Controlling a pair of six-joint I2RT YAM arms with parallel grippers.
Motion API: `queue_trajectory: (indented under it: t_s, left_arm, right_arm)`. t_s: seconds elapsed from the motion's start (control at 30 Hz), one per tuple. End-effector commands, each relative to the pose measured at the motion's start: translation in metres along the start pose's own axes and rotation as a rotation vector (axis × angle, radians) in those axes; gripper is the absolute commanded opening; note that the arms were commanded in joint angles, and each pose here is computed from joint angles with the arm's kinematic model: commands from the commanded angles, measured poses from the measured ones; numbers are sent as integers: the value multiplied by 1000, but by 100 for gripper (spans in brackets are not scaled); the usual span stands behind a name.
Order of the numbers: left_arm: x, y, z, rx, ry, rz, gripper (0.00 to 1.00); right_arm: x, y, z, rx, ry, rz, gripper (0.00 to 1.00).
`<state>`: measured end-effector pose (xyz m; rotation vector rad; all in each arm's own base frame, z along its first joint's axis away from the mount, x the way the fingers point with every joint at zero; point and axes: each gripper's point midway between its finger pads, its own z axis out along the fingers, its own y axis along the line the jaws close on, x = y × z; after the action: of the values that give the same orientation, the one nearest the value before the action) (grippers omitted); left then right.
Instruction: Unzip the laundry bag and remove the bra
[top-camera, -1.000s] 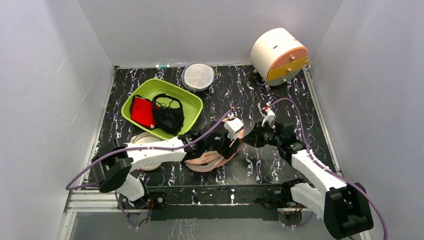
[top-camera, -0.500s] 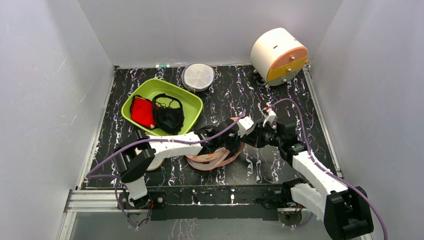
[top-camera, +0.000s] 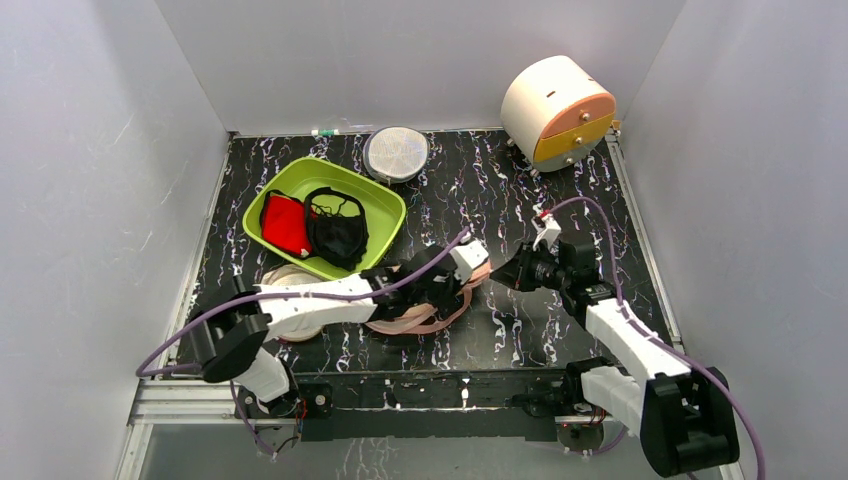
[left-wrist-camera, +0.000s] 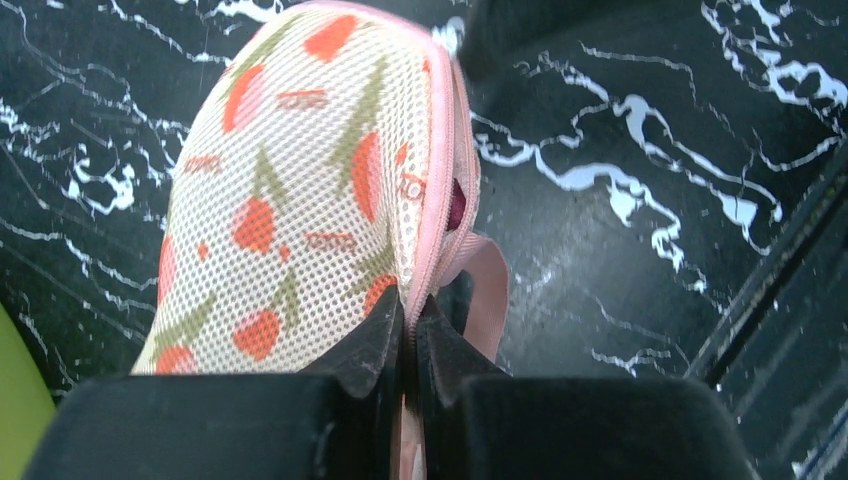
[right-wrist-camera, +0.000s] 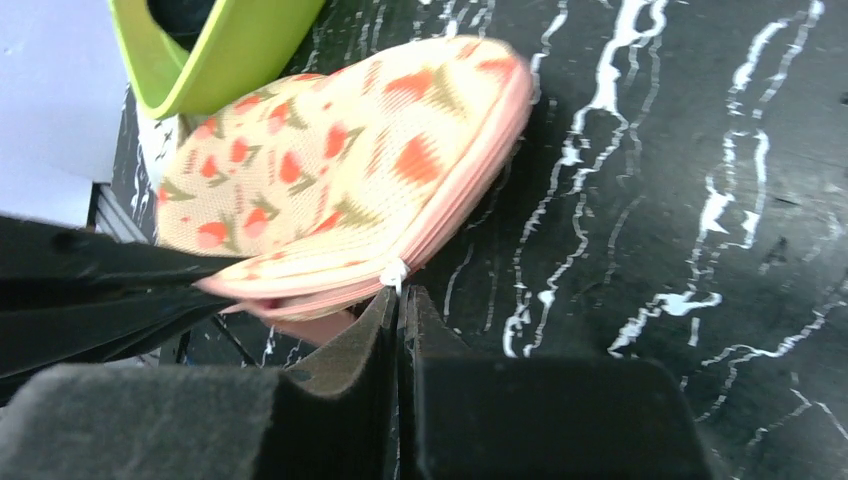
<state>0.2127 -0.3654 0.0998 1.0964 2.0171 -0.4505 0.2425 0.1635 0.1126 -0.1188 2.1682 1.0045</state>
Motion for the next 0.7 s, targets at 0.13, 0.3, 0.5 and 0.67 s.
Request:
queue_trajectory:
  t_s: [0.13,0.3,0.5,0.67]
  left_arm:
    - [16,0,-32,30,-14,5,0]
    - [7,6,-15,-21,-55,-13,0]
    - [-26,10,23,-71,-74,17,0]
    - [-26,15,33,-103,-30,60,17]
  right_arm:
    - [-27,-25,0,20,-46,47,0]
    - [-36,-26,-13,59,-106,33,0]
    - [-47,-30,-28,137,-138,22,0]
    - [-54,-15,-36,107,-142,-37,0]
